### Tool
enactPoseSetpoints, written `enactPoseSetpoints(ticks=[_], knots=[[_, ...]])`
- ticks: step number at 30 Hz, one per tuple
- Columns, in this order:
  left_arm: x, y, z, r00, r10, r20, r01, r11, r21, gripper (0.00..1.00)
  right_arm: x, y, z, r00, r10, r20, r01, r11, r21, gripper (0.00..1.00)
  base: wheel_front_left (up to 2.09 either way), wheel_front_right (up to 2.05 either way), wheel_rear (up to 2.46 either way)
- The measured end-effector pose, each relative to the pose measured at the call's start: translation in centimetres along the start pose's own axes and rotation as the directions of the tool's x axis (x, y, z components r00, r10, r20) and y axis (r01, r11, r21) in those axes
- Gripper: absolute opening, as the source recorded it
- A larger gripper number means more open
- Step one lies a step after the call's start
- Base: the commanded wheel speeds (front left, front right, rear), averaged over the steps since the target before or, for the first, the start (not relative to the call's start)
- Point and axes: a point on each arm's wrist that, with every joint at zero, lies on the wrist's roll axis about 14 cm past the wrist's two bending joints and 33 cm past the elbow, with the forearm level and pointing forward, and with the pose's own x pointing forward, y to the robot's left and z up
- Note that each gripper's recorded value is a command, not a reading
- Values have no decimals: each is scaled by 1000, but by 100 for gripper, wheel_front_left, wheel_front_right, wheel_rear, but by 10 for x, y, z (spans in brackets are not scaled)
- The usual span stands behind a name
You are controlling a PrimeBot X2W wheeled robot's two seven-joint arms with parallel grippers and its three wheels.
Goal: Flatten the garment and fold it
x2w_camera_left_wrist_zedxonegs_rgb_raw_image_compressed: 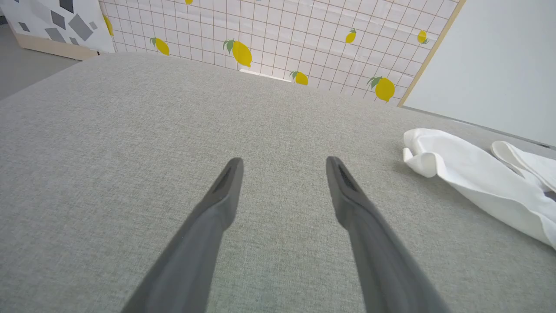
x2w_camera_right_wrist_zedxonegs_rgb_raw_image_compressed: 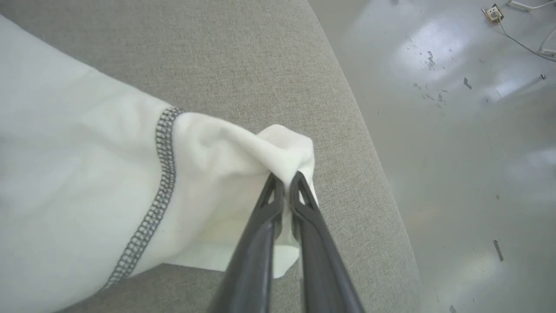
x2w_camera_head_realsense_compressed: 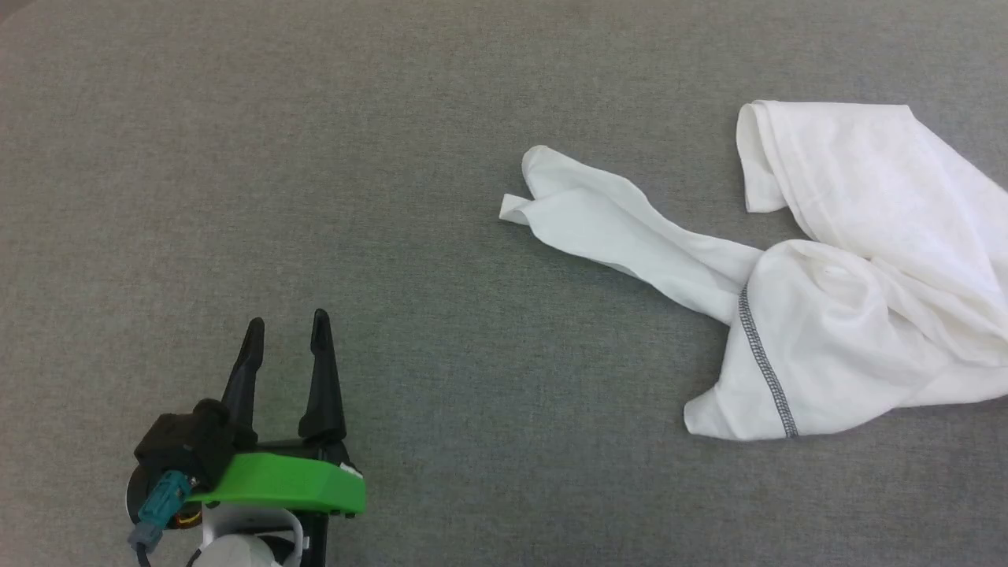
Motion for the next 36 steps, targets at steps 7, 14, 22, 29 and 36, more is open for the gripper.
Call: enactPoseSetpoints(ticks=[7, 14, 22, 29, 36], knots=[[1, -8, 4, 999, -32, 7, 32, 999, 1, 100, -14, 54, 38, 966, 128, 227, -146, 987, 67, 100, 0, 0, 0], [-4, -25, 21, 993, -104, 55, 104, 995, -3, 100, -80, 96, 90, 836, 243, 493, -315, 947, 69, 100, 0, 0, 0], [-12, -51, 36, 972, -203, 116, 202, 979, 23, 100, -140, 106, 79, 714, 269, 647, -395, 917, 53, 100, 0, 0, 0], [-9, -95, 27, 929, -365, 56, 360, 930, 79, 100, -142, 105, 47, 729, 282, 624, -447, 886, 122, 100, 0, 0, 0], [11, -179, 8, 715, -674, -185, 696, 663, 275, 100, -139, 110, 59, 714, 283, 641, -446, 889, 105, 100, 0, 0, 0]])
